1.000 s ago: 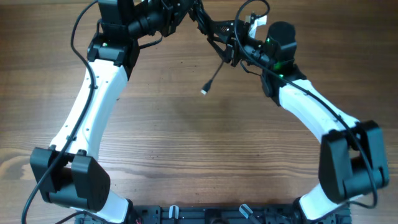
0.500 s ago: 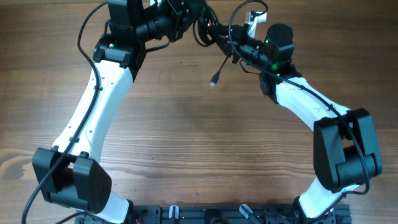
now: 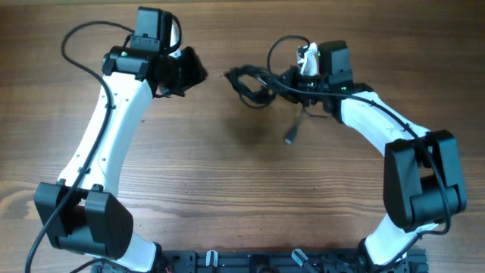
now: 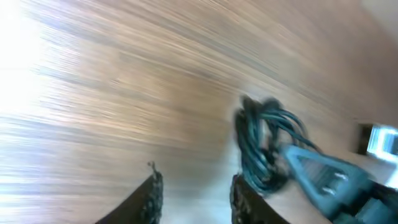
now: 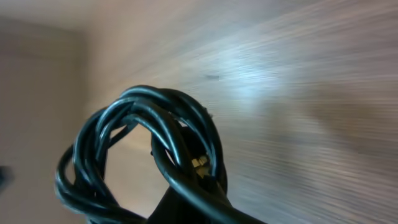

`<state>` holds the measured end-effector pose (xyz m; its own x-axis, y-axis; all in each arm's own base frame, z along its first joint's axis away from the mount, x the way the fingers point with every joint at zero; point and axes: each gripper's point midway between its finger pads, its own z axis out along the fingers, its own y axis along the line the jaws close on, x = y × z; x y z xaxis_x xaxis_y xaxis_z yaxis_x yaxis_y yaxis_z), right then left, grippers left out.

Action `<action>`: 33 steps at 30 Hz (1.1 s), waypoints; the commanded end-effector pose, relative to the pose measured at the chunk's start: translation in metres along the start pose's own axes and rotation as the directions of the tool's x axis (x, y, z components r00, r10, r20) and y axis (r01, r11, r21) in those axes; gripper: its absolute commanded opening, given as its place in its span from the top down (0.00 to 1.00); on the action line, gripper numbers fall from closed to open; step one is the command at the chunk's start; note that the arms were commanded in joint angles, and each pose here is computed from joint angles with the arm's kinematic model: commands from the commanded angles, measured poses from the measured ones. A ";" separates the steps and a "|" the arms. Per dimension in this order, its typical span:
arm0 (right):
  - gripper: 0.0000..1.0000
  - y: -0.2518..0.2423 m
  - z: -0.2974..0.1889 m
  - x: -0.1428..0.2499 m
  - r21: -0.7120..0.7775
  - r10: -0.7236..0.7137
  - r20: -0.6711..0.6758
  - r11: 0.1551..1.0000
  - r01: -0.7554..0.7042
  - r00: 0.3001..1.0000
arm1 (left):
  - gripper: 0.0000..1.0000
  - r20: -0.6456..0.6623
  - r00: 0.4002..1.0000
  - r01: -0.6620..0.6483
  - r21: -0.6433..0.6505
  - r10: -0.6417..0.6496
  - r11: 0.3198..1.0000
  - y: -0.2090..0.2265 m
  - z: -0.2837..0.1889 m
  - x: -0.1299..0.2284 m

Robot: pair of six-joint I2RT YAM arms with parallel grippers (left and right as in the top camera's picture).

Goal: Untangle cables

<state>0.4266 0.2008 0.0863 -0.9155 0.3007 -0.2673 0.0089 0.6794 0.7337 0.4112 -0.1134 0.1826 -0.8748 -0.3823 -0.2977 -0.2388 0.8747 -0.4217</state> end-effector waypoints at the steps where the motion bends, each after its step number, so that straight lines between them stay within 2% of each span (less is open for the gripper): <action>1: 0.96 0.008 -0.034 -0.039 0.203 -0.296 0.156 0.943 0.263 0.942 | 0.48 0.059 0.980 -0.187 -0.053 0.190 0.981 0.006 -0.001 -0.015; 2: 0.95 0.005 -0.038 -0.039 0.250 -0.336 0.151 0.923 0.293 0.930 | 0.46 0.044 0.966 -0.256 0.045 0.254 0.966 -0.012 -0.001 -0.010; 3: 0.96 0.005 -0.040 -0.036 0.271 -0.367 0.135 0.907 0.322 0.920 | 0.43 0.036 0.942 -0.335 0.197 0.335 0.921 -0.038 -0.004 0.000; 5: 0.96 0.012 -0.040 -0.030 0.232 -0.361 0.118 0.916 0.328 0.925 | 0.41 0.031 0.919 -0.377 0.368 0.393 0.850 -0.069 -0.008 0.014; 10: 0.96 0.048 -0.038 -0.009 0.008 -0.356 0.055 0.935 0.356 0.933 | 0.40 -0.025 0.885 -0.399 0.473 0.464 0.786 -0.102 0.019 0.045; 11: 0.96 0.063 -0.041 -0.008 -0.067 -0.305 0.045 0.949 0.308 0.951 | 0.41 -0.050 0.866 -0.403 0.520 0.497 0.754 -0.117 0.031 0.062; 16: 0.96 0.090 -0.053 -0.009 -0.200 -0.278 0.025 0.940 0.277 0.960 | 0.44 -0.063 0.851 -0.414 0.532 0.522 0.738 -0.126 0.041 0.074; 23: 0.96 0.090 -0.061 -0.014 -0.233 -0.231 0.017 0.945 0.229 0.973 | 0.59 -0.092 0.843 -0.402 0.547 0.530 0.734 -0.128 0.043 0.084; 33: 0.96 0.097 -0.069 -0.025 -0.285 -0.206 0.041 0.935 0.209 0.978 | 0.58 -0.162 0.817 -0.387 0.558 0.553 0.734 -0.132 0.058 0.110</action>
<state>0.4228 0.2075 0.1745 -0.8968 0.1795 -0.4045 -0.2453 0.5591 0.7920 0.3810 -0.2733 0.1666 -0.9132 0.1762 -0.3674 0.3881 0.6510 -0.6524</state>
